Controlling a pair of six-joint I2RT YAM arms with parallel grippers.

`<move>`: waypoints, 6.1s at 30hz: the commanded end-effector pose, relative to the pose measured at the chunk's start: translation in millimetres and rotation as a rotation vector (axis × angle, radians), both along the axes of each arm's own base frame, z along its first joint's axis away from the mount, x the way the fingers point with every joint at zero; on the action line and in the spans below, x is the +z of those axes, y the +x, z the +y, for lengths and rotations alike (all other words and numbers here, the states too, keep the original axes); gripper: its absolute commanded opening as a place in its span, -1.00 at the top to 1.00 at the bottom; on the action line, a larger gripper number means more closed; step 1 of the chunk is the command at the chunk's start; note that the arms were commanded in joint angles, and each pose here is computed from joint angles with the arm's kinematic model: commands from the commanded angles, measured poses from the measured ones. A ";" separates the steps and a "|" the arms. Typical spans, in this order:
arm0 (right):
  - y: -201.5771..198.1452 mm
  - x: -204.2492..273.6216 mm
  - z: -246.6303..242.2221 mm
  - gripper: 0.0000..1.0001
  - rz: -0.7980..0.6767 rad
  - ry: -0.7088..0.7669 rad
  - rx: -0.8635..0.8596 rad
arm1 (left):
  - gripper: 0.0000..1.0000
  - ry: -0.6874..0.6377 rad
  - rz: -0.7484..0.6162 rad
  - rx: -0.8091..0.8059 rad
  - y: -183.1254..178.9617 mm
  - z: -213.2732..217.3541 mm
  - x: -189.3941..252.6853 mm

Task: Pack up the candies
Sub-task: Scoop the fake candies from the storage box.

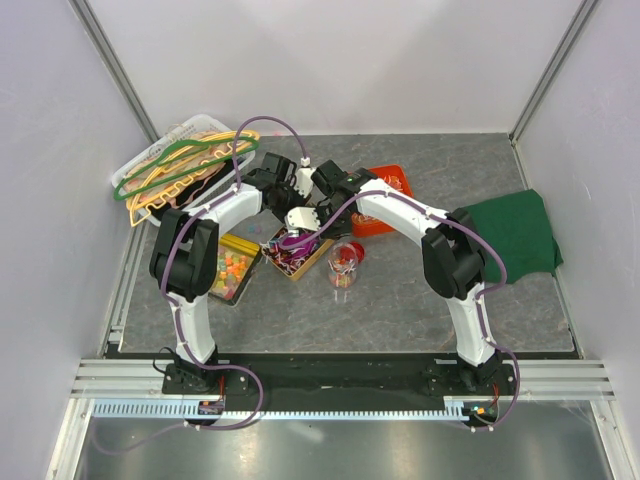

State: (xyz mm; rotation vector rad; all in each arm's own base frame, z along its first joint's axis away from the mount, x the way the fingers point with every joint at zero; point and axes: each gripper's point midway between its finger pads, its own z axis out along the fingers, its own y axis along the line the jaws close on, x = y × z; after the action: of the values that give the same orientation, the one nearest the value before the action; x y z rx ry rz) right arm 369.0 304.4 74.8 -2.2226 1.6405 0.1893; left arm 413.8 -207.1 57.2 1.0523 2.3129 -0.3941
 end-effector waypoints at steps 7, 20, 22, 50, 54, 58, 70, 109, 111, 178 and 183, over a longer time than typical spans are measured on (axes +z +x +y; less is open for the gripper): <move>37.6 -5.0 -31.6 1.00 -0.059 -0.052 -0.077 | 0.96 -0.086 0.046 -0.071 -18.7 -16.5 16.5; 52.1 7.6 -33.9 1.00 -0.112 -0.025 -0.093 | 0.96 -0.058 0.073 -0.096 -26.1 -12.6 5.9; 55.2 7.9 -34.9 1.00 -0.126 -0.035 -0.090 | 0.96 -0.060 0.083 -0.122 -29.9 -14.9 3.7; 65.0 6.7 -6.9 1.00 -0.200 -0.045 -0.005 | 0.96 -0.062 0.170 -0.443 -60.9 -55.5 -5.3; 62.8 6.9 -3.2 1.00 -0.194 -0.034 0.009 | 0.96 -0.025 0.167 -0.485 -69.2 -58.1 -12.9; 64.1 9.8 -0.7 1.00 -0.204 -0.032 0.018 | 0.96 -0.001 0.160 -0.509 -72.9 -59.5 -17.0; 58.8 28.7 -5.3 1.00 -0.150 -0.037 0.055 | 0.96 0.086 0.117 -0.476 -59.6 -52.0 -27.3; 50.8 42.7 -0.9 1.00 -0.111 0.044 0.027 | 0.96 0.226 -0.041 -0.500 -51.5 -43.6 -36.2; 53.2 42.7 0.4 1.00 -0.114 0.054 0.014 | 0.96 0.226 -0.044 -0.494 -50.5 -43.7 -35.1; 92.8 62.9 -39.9 1.00 -0.291 0.064 -0.144 | 0.96 0.198 -0.015 -0.448 -59.8 -32.5 -42.7; 89.2 63.1 -44.5 1.00 -0.288 0.043 -0.125 | 0.96 0.200 -0.012 -0.444 -60.3 -31.2 -44.9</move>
State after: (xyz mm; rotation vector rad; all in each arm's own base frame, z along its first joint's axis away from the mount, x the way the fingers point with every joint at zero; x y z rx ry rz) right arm 371.6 278.0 64.3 -2.2607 1.6976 0.2522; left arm 421.0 -237.9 37.4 1.4543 2.0516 -0.1616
